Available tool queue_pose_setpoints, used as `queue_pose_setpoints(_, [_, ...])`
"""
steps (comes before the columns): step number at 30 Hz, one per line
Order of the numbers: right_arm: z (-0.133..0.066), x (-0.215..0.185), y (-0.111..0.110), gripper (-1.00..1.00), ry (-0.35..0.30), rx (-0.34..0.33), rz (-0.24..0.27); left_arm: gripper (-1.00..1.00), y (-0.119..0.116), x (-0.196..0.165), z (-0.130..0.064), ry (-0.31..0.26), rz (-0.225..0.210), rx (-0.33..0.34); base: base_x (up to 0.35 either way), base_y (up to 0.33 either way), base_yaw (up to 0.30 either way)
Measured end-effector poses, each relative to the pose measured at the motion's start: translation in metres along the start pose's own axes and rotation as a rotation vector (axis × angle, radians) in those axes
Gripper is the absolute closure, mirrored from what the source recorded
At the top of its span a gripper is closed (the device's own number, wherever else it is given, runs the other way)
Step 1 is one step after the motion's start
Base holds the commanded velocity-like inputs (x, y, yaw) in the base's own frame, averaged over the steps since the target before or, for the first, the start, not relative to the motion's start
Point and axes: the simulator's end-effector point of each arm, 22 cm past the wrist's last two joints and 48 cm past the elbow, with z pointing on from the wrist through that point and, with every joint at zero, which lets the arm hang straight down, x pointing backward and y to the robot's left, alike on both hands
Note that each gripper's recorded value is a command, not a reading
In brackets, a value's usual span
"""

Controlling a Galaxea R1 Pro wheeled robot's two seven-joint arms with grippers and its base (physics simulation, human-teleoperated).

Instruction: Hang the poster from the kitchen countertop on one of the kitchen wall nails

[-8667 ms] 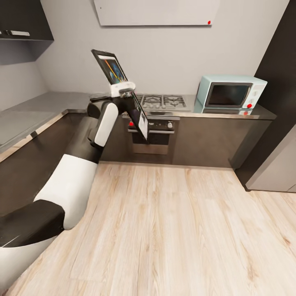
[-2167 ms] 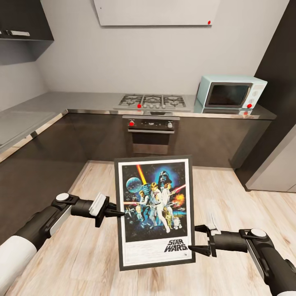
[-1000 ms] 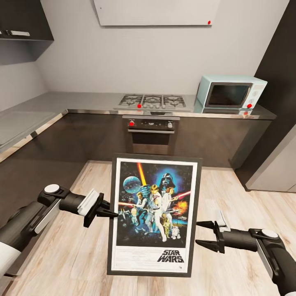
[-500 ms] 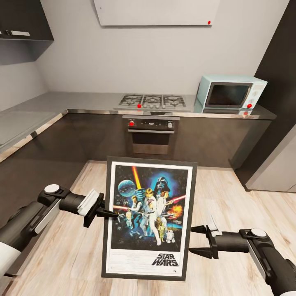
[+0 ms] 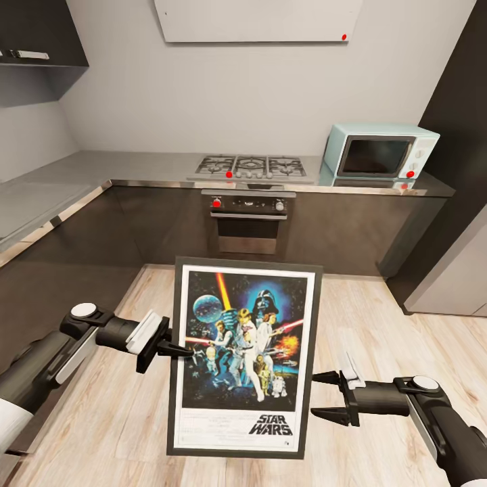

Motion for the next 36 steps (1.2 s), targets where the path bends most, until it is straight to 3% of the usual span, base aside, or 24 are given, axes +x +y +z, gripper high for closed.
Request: queue_pose_setpoints(36, [0.014,-0.002,0.006,-1.0,-0.015,-0.025,0.003,1.0,-0.001,-0.002,0.004,-0.004,0.003,0.006,0.0,0.0,0.0])
